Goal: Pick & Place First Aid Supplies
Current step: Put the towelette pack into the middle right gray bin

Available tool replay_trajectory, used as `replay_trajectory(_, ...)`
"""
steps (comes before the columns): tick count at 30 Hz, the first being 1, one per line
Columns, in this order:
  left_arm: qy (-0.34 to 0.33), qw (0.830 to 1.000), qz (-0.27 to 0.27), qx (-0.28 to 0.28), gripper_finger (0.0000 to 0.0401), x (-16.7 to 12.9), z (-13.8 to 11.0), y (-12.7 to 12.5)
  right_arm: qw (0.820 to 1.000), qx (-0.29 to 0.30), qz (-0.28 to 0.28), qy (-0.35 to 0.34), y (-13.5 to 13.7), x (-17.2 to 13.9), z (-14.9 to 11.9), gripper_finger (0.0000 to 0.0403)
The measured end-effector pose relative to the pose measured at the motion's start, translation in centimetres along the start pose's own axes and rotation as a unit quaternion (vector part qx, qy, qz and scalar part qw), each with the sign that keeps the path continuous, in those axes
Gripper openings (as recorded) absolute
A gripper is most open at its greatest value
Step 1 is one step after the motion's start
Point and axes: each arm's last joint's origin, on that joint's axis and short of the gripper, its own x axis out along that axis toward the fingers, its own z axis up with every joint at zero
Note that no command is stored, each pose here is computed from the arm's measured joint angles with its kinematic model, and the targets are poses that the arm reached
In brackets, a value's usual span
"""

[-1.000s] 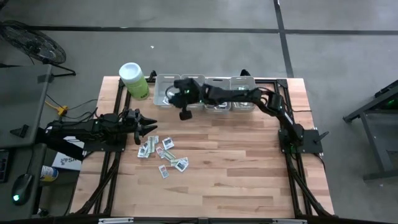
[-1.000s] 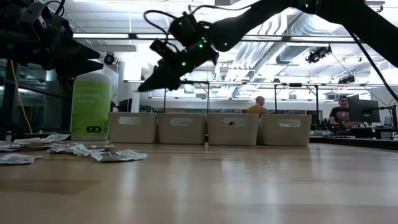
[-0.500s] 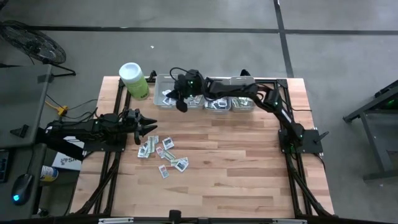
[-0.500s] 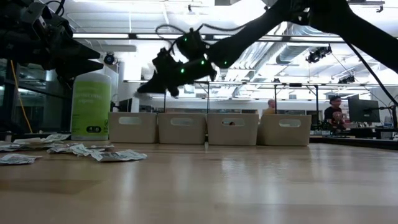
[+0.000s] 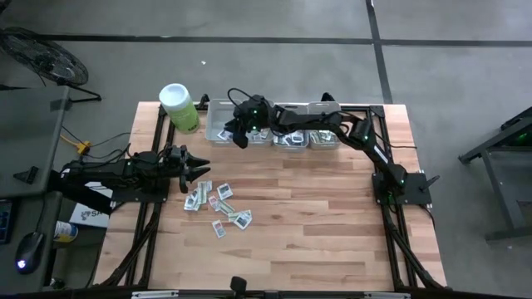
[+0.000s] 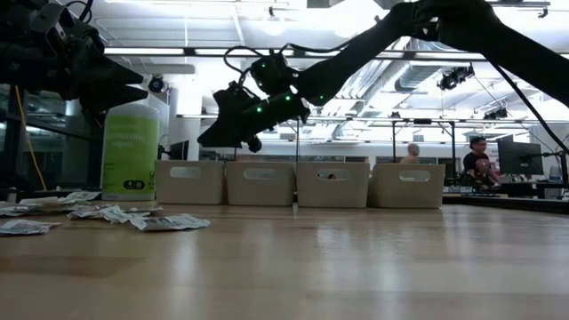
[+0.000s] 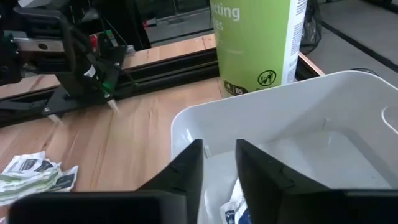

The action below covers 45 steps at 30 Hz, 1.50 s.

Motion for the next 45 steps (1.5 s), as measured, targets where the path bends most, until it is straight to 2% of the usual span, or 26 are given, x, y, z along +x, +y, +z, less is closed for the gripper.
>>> replay_trajectory(7, 0.000, 1.000, 0.000, 0.000, 0.0150, 0.0, 0.0, 0.0, 1.000, -0.002, 0.010, -0.004, 0.1, -0.1, 0.3, 0.0140)
replay_trajectory(13, 0.000, 1.000, 0.000, 0.000, 0.0150, 0.0, 0.0, 0.0, 0.999, -0.011, 0.046, -0.014, 1.4, -1.6, 2.6, 0.0162)
replay_trajectory(21, 0.000, 1.000, 0.000, 0.000, 0.0150, 0.0, 0.0, 0.0, 0.993, -0.054, 0.073, 0.079, 5.4, -3.6, 3.6, 0.0150)
replay_trajectory(26, 0.000, 1.000, -0.001, 0.000, 0.0150, 0.0, 0.0, 0.0, 0.979, -0.072, 0.100, 0.163, 8.6, -3.6, 1.9, 0.0141)
replay_trajectory(29, 0.000, 1.000, -0.001, 0.000, 0.0150, 0.0, 0.0, 0.0, 0.971, -0.110, 0.103, 0.187, 10.9, -3.5, 1.1, 0.0140)
replay_trajectory(35, 0.000, 1.000, -0.001, 0.000, 0.0150, 0.0, 0.0, 0.0, 0.952, -0.220, 0.056, 0.205, 15.5, -3.1, 0.1, 0.0144)
replay_trajectory(39, 0.000, 1.000, -0.001, 0.000, 0.0150, 0.0, 0.0, 0.0, 0.926, -0.307, 0.041, 0.217, 18.2, -2.3, -1.5, 0.0147)
replay_trajectory(45, 0.000, 1.000, -0.001, 0.000, 0.0150, 0.0, 0.0, 0.0, 0.888, -0.393, 0.007, 0.239, 20.8, -0.7, -4.9, 0.0145)
